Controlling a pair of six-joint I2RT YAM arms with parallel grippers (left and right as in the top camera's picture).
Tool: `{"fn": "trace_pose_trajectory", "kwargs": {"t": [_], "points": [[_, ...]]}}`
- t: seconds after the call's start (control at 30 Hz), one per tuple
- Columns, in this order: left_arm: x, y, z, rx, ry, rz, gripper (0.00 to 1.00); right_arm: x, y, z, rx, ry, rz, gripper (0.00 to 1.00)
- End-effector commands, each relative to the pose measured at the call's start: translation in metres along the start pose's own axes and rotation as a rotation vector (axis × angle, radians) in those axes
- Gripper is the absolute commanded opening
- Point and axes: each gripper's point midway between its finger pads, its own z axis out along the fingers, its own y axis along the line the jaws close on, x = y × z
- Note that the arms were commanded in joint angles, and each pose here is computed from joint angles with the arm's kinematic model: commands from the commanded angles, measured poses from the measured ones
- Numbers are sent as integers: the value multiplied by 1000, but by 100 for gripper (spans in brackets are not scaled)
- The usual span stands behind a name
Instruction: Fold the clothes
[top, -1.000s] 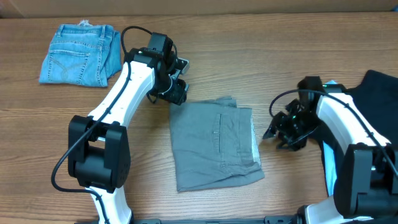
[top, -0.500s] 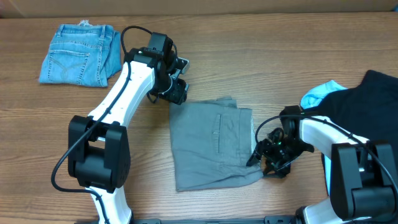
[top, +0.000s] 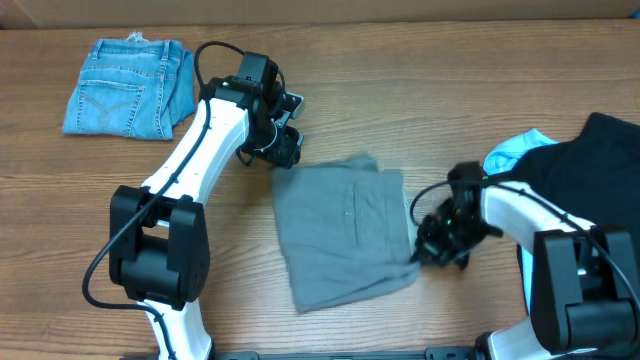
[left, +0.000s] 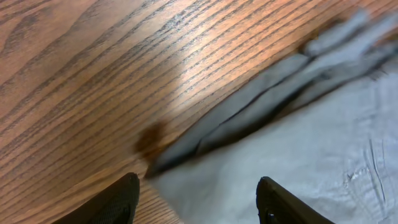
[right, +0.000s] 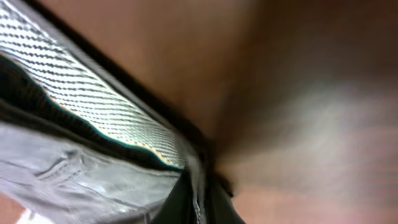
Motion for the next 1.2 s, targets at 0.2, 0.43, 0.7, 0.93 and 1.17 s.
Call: {"fn": "trace_pose_trajectory", "kwargs": {"t": [0.2, 0.43, 0.7, 0.93, 1.17], "points": [[2, -3, 3, 4, 10, 8, 63, -135, 87, -134, -101, -615, -269, 38], [3, -3, 3, 4, 14, 8, 70, -106, 102, -173, -98, -539, -268, 40], [-6, -6, 3, 26, -26, 17, 72, -48, 93, -105, -59, -256, -280, 26], [-12, -12, 3, 58, -50, 23, 78, -36, 67, -29, -24, -191, -269, 25], [-16, -20, 2, 104, -69, 54, 81, -53, 20, 0, 37, -237, -65, 22]]}}
